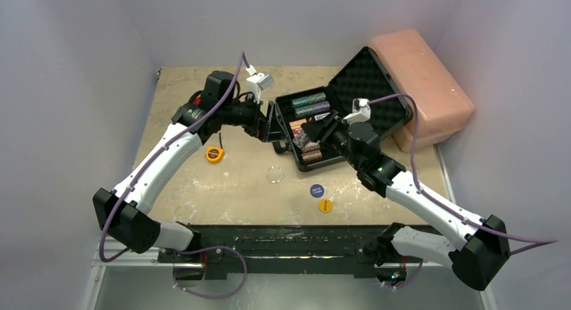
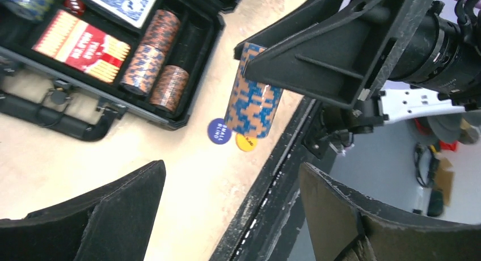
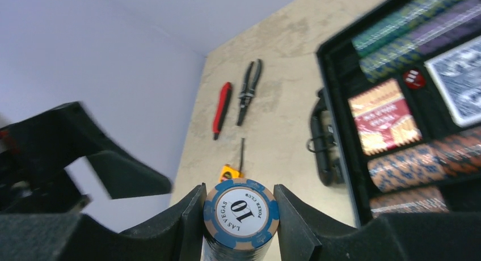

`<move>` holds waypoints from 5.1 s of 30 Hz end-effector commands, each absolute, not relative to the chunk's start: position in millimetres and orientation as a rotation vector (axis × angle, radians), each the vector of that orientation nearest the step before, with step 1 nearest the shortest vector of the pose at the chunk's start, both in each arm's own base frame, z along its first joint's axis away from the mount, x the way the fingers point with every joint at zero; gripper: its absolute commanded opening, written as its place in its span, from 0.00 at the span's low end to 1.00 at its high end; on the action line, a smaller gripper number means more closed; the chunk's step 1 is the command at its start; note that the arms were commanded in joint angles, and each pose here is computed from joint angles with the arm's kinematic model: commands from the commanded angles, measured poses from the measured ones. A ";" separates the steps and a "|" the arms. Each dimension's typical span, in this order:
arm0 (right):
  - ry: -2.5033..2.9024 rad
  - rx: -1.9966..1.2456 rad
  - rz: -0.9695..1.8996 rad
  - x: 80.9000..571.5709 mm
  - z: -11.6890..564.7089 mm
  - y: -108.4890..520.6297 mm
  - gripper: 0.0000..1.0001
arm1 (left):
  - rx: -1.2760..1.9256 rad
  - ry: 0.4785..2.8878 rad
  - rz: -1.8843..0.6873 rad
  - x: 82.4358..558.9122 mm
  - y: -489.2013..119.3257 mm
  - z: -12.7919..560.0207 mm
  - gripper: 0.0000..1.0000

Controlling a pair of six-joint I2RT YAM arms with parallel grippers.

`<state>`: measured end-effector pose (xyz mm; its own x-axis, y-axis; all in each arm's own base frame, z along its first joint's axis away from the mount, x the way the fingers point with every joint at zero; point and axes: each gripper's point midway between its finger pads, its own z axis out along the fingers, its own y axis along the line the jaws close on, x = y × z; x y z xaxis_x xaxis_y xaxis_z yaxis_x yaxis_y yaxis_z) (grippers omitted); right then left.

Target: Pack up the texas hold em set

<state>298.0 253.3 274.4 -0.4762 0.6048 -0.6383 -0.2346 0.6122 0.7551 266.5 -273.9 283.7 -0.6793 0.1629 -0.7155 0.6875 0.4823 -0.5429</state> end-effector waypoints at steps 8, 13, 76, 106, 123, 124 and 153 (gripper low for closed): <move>1.727 0.669 0.742 324.3 283.8 191.9 0.00 | 0.424 2.039 -0.552 309.1 -196.9 310.2 0.87; 1.781 0.758 0.616 340.1 262.4 175.9 0.00 | 0.329 1.998 -0.444 312.3 -175.0 319.4 0.87; 2.206 1.077 0.562 371.7 80.2 158.8 0.14 | 0.271 1.978 -0.361 314.5 -158.8 326.8 0.82; 2.275 1.054 0.605 360.7 77.4 166.5 0.75 | 0.274 1.977 -0.360 314.5 -158.7 326.7 0.82; 2.272 0.991 0.646 354.0 107.5 168.1 0.78 | 0.274 1.975 -0.370 314.3 -160.1 327.1 0.81; 2.267 0.984 0.648 353.6 111.0 167.6 0.78 | 0.274 1.974 -0.371 314.0 -160.1 327.6 0.81; 2.287 0.198 0.523 340.5 173.7 161.2 0.88 | 0.273 1.969 -0.370 312.5 -159.0 329.2 0.81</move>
